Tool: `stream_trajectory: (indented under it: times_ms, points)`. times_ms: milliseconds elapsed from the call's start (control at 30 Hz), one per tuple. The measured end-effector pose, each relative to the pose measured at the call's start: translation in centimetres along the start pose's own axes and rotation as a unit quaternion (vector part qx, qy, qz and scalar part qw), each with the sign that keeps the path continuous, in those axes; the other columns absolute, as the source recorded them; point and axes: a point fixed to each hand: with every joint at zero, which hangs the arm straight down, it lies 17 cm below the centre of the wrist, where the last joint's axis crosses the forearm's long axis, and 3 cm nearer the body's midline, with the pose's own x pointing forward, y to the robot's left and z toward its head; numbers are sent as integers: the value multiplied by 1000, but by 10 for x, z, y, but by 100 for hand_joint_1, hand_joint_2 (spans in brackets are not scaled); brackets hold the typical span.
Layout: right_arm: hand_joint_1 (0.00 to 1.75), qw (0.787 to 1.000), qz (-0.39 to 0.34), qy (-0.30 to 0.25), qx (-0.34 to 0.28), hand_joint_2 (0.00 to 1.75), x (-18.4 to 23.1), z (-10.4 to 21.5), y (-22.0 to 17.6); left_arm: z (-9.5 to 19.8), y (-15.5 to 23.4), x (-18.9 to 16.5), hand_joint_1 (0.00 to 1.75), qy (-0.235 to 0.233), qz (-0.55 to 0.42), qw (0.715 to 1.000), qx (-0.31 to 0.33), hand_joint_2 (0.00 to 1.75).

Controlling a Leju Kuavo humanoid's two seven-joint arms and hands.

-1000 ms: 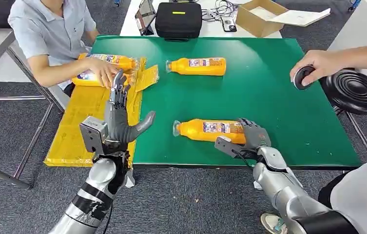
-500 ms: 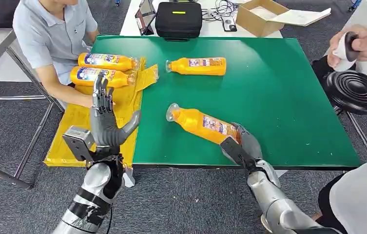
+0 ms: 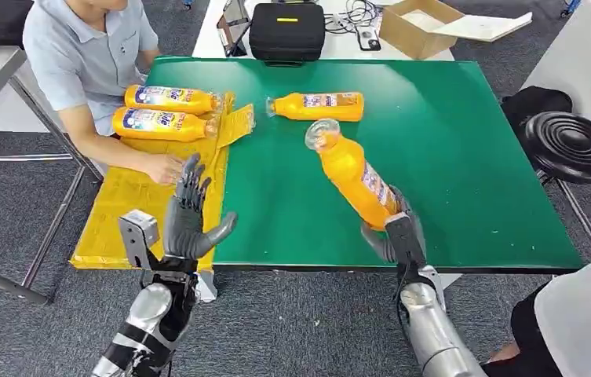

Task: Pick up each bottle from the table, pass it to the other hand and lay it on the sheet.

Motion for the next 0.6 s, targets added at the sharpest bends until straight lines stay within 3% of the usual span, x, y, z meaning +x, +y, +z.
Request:
stream_trajectory:
  times_ms: [167, 367, 600]
  points:
    - [175, 997, -17, -36, 64, 175, 28, 10, 44, 29, -30, -28, 0, 34, -15, 997, -69, 175]
    - [175, 993, -29, -55, 97, 175, 46, 21, 74, 43, -40, -41, 0, 54, -14, 995, -84, 175]
    - [175, 992, -33, -63, 108, 175, 53, 24, 83, 45, -40, -44, 0, 58, -15, 995, -85, 175]
